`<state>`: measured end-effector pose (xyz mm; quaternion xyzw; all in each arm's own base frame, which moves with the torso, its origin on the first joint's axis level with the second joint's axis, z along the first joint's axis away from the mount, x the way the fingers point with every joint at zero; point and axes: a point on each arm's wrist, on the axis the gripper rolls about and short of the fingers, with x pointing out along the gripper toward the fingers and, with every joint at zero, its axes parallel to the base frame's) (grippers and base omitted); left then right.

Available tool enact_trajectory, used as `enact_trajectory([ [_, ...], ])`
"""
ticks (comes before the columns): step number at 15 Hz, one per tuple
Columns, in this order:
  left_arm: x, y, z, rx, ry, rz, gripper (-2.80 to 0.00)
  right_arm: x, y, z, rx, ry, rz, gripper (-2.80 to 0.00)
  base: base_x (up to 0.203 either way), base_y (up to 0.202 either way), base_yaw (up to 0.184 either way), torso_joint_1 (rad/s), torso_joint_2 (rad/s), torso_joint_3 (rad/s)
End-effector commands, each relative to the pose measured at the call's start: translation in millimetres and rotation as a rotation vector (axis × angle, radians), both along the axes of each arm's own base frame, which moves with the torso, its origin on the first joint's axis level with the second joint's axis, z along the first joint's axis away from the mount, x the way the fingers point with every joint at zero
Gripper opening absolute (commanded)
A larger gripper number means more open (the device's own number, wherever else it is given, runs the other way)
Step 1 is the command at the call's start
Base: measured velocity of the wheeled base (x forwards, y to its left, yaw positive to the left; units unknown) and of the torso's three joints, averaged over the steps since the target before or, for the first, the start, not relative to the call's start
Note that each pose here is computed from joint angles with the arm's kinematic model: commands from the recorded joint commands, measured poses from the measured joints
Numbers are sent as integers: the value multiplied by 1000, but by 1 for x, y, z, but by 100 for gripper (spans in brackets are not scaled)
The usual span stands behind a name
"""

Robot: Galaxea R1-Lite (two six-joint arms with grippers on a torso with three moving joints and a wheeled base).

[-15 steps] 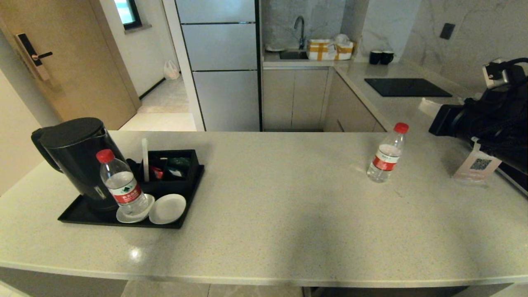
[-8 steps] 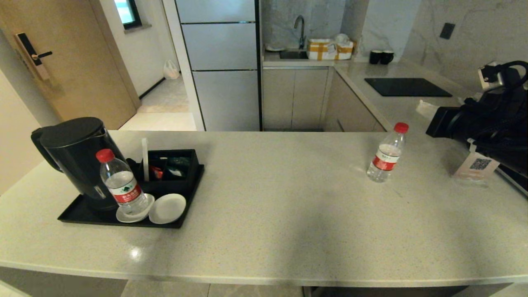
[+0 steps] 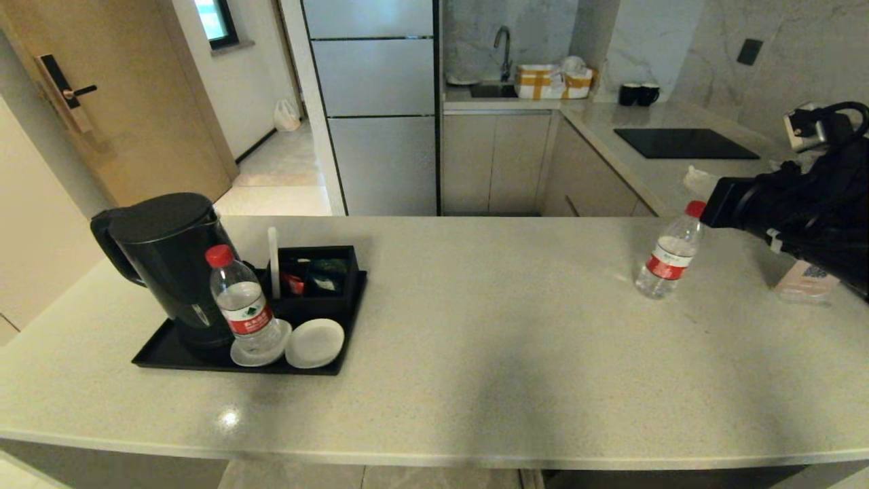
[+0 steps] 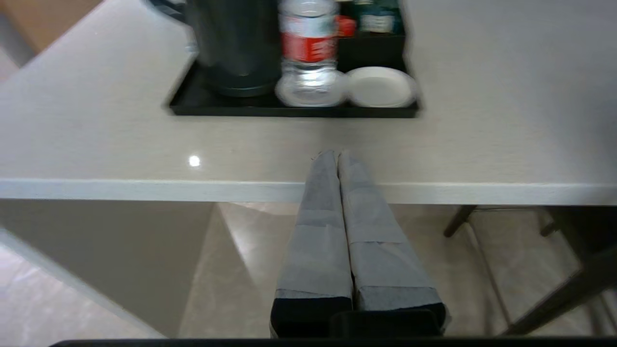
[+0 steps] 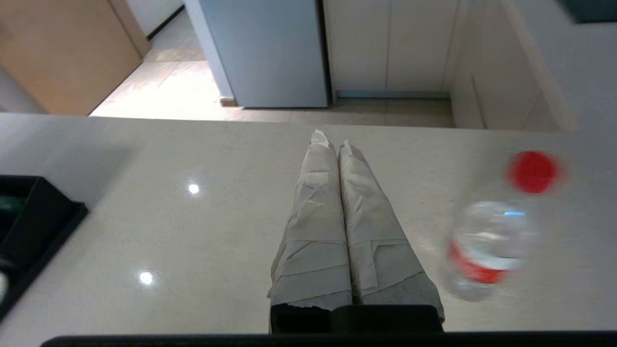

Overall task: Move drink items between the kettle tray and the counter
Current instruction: Pick up the bottled water

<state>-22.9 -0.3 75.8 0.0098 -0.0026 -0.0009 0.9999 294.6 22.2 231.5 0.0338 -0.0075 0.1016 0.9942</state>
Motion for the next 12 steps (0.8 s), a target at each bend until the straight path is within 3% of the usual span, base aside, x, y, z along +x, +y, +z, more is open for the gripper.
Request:
enact_trajectory([
  [1, 0, 0, 0, 0, 2, 0, -280, 0, 2, -1, 0, -2, 7, -280, 0, 189, -2, 2, 2, 5],
  [12, 0, 0, 0, -1, 2, 0, -280, 1, 3, -3, 0, 5, 12, -280, 0, 194, 0, 1, 2, 5],
])
